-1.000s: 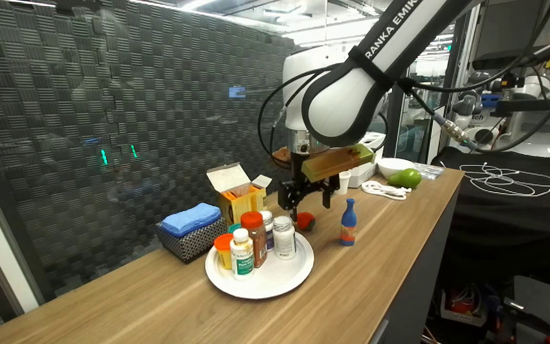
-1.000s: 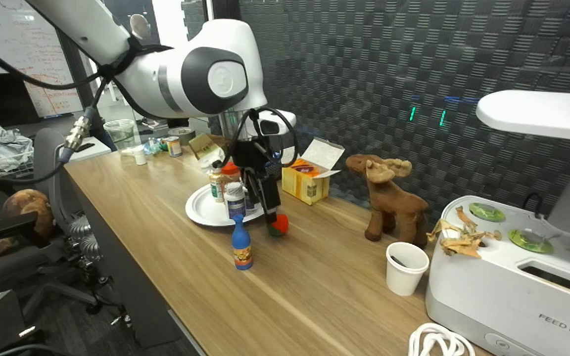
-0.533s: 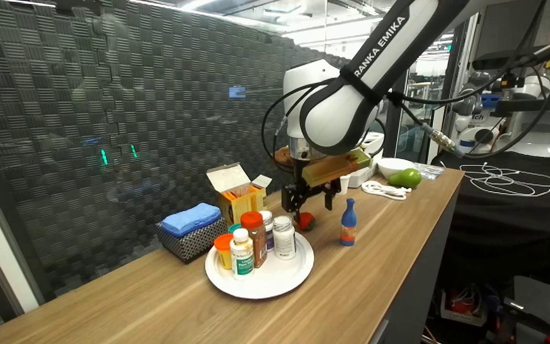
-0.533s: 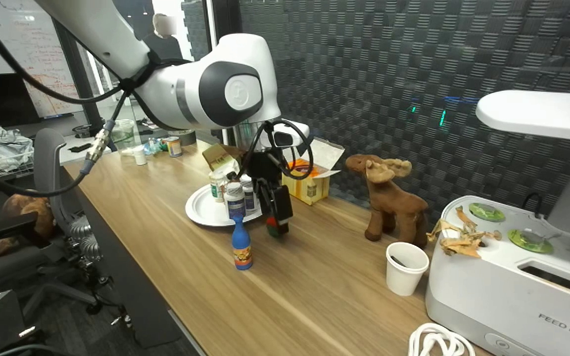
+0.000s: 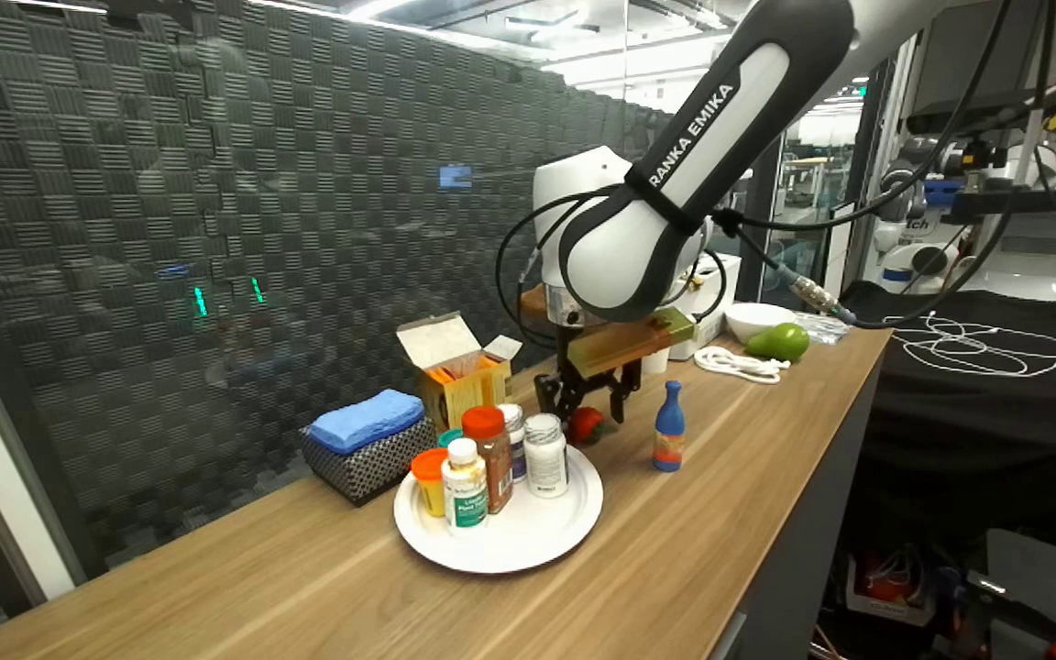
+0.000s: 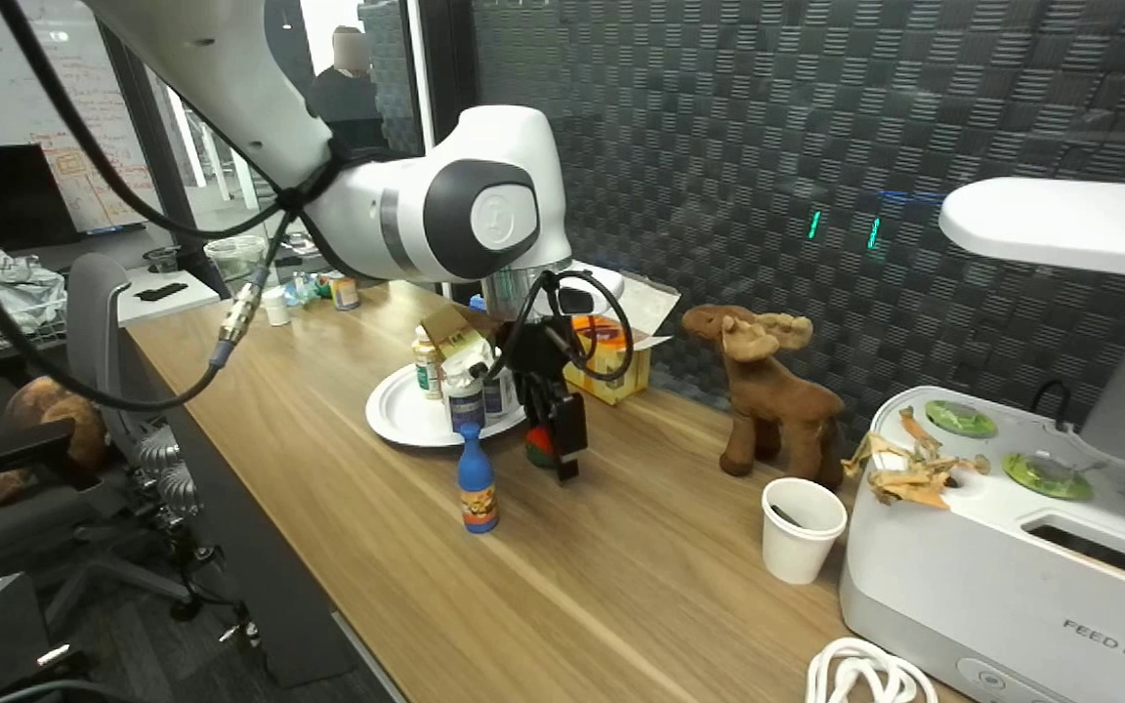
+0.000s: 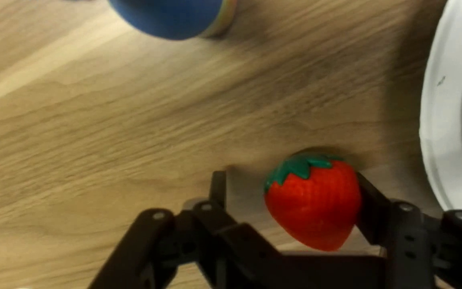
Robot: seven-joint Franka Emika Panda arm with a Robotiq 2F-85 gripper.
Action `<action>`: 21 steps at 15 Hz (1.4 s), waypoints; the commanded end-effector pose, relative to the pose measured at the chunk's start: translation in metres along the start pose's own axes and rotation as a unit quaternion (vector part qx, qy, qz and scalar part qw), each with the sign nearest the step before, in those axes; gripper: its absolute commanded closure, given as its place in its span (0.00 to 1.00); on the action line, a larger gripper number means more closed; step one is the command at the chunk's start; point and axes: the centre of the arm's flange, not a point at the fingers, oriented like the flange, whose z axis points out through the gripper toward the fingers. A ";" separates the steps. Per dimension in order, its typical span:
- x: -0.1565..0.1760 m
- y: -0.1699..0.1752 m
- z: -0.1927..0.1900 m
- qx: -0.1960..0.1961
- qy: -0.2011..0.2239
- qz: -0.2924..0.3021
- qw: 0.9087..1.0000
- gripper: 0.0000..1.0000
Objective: Put the bottles and orange plushie around the white plate on the white plate
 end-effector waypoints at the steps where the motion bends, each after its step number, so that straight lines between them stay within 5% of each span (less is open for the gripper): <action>1: 0.005 -0.005 -0.025 -0.002 0.033 0.003 0.999 0.55; 7: -0.019 -0.017 -0.086 -0.030 0.080 0.003 0.996 0.98; 10: -0.026 -0.022 -0.101 -0.056 0.097 0.004 0.994 1.00; 12: -0.032 -0.026 -0.103 -0.061 0.094 0.009 0.994 0.73; 21: -0.037 -0.027 -0.066 -0.045 0.050 0.023 0.997 0.06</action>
